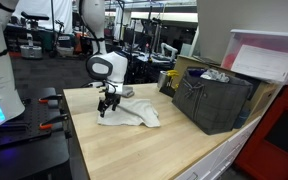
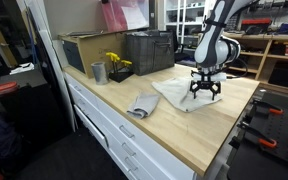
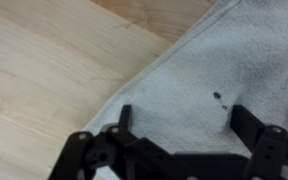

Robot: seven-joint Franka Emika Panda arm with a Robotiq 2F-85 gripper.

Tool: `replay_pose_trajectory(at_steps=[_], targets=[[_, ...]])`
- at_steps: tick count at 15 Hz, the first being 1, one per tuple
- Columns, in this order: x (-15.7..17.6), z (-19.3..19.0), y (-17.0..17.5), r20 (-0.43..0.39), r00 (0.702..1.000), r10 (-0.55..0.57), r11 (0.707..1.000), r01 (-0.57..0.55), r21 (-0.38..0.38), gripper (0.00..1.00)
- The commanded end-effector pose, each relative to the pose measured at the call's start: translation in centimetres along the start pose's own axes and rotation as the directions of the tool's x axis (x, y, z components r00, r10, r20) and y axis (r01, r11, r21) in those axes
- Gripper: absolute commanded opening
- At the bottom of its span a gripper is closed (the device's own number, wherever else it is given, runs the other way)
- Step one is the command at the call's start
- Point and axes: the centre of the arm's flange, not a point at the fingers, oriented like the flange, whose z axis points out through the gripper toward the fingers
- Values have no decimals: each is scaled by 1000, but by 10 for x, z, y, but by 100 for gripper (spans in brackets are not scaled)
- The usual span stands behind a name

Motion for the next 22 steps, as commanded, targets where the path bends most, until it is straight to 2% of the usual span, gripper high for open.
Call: replay_pose_trajectory(at_steps=[1,5,11,14,16,17,18,22], targets=[[-12,-3,34,3,996,93,993,-93,77,100],[-17,3,45,28,985,172,976,-174,133,100],[-7,1,51,51,962,269,940,-274,205,100],[-4,8,44,64,959,278,937,-285,200,100],[-6,19,33,80,963,258,948,-268,173,100],[-6,24,26,82,965,249,952,-260,161,75],[-7,27,23,79,967,241,956,-251,151,74],[-1,21,12,41,975,220,963,-223,152,45]])
